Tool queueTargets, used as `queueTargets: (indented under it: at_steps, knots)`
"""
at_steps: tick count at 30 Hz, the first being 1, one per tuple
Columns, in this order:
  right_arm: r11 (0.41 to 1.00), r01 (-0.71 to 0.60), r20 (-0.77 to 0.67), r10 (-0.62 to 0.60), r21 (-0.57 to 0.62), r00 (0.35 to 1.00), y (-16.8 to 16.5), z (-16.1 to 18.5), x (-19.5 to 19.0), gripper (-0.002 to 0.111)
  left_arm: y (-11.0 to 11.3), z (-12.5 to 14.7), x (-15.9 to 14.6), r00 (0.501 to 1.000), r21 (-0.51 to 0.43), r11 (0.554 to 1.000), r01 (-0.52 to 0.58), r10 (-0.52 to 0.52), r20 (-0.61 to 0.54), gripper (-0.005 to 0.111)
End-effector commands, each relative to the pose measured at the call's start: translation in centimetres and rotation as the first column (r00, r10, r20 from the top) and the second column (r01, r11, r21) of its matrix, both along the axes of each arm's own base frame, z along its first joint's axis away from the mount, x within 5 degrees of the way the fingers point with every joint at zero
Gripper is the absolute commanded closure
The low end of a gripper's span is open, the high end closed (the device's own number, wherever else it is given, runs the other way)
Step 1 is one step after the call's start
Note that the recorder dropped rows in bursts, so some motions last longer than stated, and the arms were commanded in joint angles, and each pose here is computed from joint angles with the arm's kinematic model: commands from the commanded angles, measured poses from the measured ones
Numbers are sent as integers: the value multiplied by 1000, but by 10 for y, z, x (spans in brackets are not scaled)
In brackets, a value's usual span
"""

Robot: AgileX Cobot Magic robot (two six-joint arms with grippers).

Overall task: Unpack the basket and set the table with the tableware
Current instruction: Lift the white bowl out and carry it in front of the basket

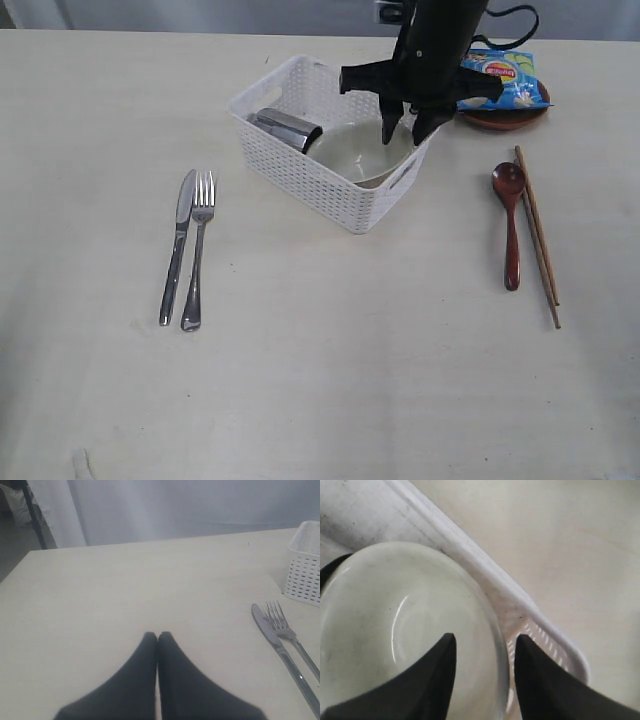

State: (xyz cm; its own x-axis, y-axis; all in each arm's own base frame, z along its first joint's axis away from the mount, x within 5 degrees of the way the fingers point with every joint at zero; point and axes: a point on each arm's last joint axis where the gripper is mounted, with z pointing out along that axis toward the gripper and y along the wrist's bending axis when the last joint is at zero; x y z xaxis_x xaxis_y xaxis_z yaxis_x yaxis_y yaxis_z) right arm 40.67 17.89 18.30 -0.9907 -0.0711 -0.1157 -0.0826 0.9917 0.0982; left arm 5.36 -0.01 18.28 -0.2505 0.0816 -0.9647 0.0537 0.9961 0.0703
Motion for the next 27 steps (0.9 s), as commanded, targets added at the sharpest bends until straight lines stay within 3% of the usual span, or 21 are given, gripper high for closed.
queueTargets:
  at_steps: [1, 6, 10, 16, 22, 27]
  knots:
    - [1000, -6, -18, 6, -17, 1000, -1, -12, 2, 73, 0, -1, 0, 1000, -8, 1000, 5, -5, 1, 107]
    - [998, -64, 73, 63, 6, 995, 0, 3, 5, 108, 0, -1, 0, 1000, -8, 1000, 5, -5, 1, 107]
    - [995, -95, 193, 92, 8, 977, -4, 34, 5, 109, 0, -1, 0, 1000, -8, 1000, 5, -5, 1, 107]
    - [984, -154, 342, 176, -91, 923, -22, 93, -5, 109, 0, -1, 0, 1000, -8, 1000, 5, -5, 1, 107]
    - [961, -241, 377, 175, 134, 909, -25, 138, -27, 109, 0, -1, 0, 1000, -8, 1000, 5, -5, 1, 107]
    - [906, -324, 304, 238, 272, 922, -3, 133, -47, 109, 0, -1, 0, 1000, -8, 1000, 5, -5, 1, 107]
